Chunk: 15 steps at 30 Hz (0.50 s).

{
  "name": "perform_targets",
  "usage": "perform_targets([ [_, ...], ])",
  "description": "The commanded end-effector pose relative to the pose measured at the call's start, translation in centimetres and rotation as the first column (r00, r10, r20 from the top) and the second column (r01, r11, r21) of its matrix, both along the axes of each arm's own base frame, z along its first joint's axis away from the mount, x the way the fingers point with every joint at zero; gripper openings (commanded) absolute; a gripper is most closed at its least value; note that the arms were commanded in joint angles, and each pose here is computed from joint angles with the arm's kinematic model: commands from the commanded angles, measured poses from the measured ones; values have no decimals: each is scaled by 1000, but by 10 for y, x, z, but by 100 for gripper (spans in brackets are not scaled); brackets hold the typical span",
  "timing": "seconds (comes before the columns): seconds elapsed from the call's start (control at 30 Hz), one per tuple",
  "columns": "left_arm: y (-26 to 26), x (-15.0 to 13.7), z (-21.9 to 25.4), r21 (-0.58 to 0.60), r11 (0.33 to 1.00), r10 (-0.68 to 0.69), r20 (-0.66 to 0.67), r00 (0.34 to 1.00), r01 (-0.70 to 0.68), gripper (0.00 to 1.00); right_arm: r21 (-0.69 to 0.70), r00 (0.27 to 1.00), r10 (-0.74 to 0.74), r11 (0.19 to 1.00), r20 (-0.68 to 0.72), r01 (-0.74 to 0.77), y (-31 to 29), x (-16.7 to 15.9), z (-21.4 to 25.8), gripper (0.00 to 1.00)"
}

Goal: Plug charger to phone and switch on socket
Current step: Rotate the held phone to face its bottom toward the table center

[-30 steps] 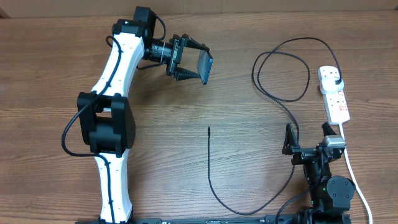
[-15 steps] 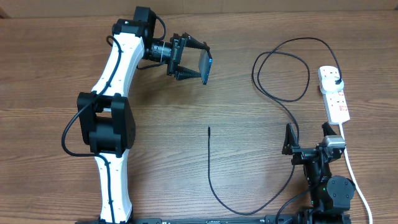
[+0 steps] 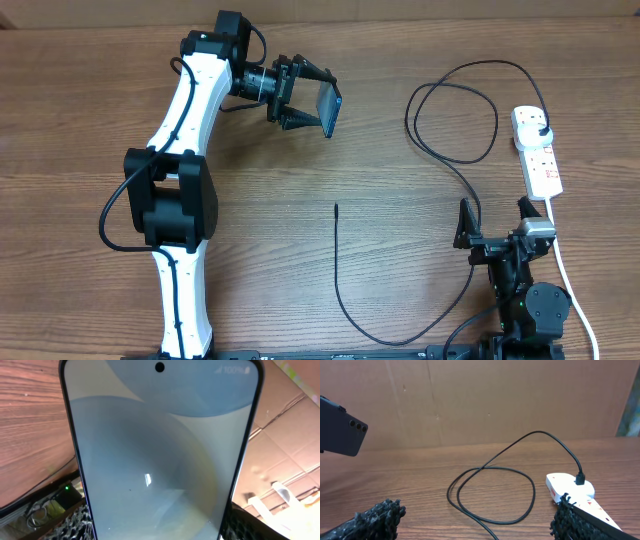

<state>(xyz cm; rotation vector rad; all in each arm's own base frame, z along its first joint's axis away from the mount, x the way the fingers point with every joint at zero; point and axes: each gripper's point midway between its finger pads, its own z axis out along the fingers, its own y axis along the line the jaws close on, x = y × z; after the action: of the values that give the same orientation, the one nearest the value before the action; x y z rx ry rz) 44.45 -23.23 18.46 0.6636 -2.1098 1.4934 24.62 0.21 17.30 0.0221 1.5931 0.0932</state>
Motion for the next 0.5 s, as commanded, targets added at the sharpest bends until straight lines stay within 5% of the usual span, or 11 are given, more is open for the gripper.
perform_targets([
  [0.0,1,4,13,-21,1000,-4,55,998,5,5,6,1000,-4,1000,4,4,0,0,-2,100],
  [0.47,8,8,-8,106,994,12,72,997,-19,4,6,1000,-4,1000,4,4,0,0,-2,100],
])
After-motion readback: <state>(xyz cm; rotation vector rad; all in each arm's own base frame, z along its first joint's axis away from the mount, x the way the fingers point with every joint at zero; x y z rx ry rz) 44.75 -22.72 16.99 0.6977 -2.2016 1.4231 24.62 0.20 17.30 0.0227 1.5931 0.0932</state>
